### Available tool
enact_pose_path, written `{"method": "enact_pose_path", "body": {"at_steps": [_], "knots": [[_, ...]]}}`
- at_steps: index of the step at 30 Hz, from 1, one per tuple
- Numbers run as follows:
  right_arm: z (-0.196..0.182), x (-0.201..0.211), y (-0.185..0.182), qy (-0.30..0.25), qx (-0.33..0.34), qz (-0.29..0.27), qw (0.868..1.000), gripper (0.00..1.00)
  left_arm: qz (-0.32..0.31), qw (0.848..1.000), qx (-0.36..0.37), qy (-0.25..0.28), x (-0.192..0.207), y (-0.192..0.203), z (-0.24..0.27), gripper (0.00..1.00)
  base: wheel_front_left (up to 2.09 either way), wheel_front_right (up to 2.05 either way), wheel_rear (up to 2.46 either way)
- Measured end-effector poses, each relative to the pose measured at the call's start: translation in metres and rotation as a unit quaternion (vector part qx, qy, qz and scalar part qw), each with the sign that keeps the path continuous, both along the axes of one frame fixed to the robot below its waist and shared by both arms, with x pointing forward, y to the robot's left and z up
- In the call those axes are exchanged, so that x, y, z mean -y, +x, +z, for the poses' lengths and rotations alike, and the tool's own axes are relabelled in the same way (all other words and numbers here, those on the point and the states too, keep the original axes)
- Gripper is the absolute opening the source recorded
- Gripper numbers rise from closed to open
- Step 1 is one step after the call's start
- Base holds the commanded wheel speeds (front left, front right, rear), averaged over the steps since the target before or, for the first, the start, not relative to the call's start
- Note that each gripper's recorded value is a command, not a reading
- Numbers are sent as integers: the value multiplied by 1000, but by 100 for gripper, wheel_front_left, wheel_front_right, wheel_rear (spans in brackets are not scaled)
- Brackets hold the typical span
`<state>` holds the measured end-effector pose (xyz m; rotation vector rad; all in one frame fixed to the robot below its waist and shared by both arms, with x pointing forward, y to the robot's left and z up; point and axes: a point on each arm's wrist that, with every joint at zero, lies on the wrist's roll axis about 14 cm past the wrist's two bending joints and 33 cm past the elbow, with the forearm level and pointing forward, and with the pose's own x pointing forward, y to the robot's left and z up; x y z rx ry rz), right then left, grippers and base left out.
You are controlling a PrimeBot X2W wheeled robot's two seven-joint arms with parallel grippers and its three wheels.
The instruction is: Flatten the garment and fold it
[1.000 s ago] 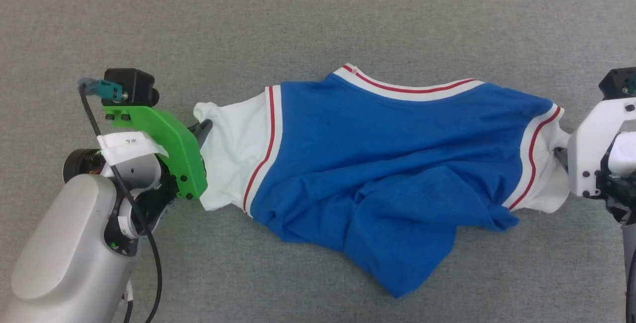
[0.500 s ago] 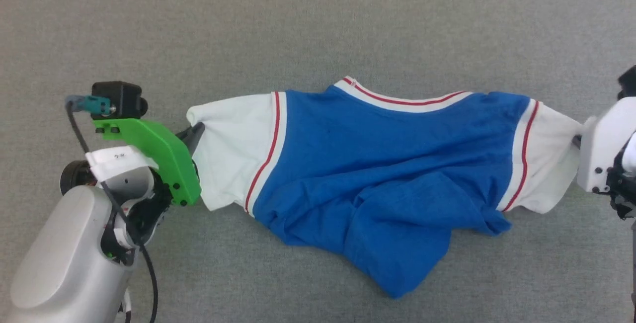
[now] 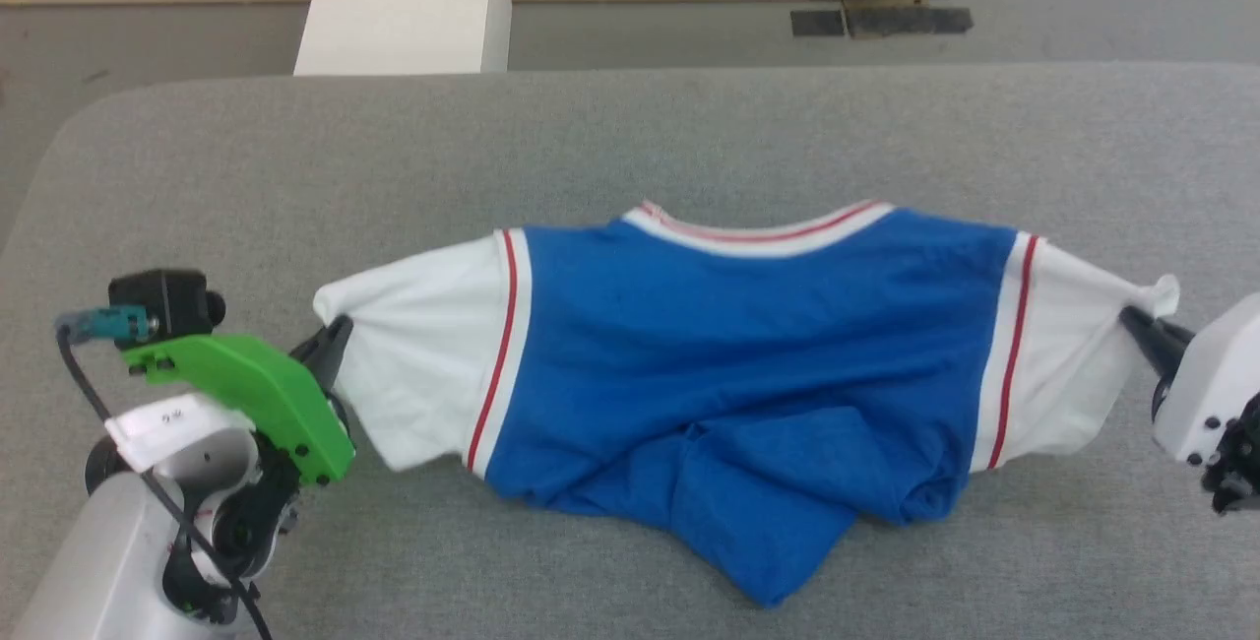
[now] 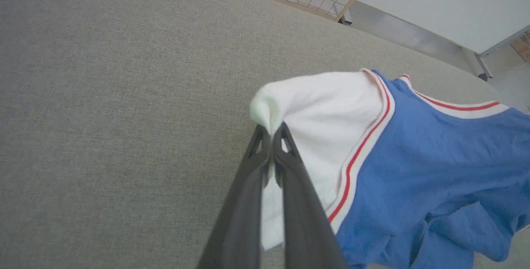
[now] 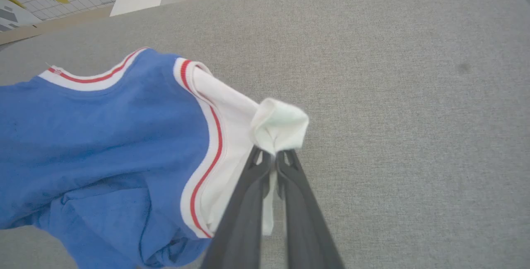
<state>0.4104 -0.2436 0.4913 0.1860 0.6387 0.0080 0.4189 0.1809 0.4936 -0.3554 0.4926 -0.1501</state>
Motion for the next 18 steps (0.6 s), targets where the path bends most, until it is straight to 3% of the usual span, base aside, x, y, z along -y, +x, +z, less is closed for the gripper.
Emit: {"method": "enact_pose_path", "body": {"at_steps": [8, 12, 18], "knots": [[37, -15, -5, 48, 72, 11, 996, 0, 31, 997, 68, -6, -9, -3, 32, 0, 0, 0, 0], [77, -24, 15, 57, 131, 31, 989, 0, 37, 992, 120, 5, -14, 8, 62, 0, 0, 0, 0], [149, -32, 39, 56, 220, 60, 972, 0, 42, 972, 230, 23, -16, 27, 136, 0, 0, 0, 0]]}}
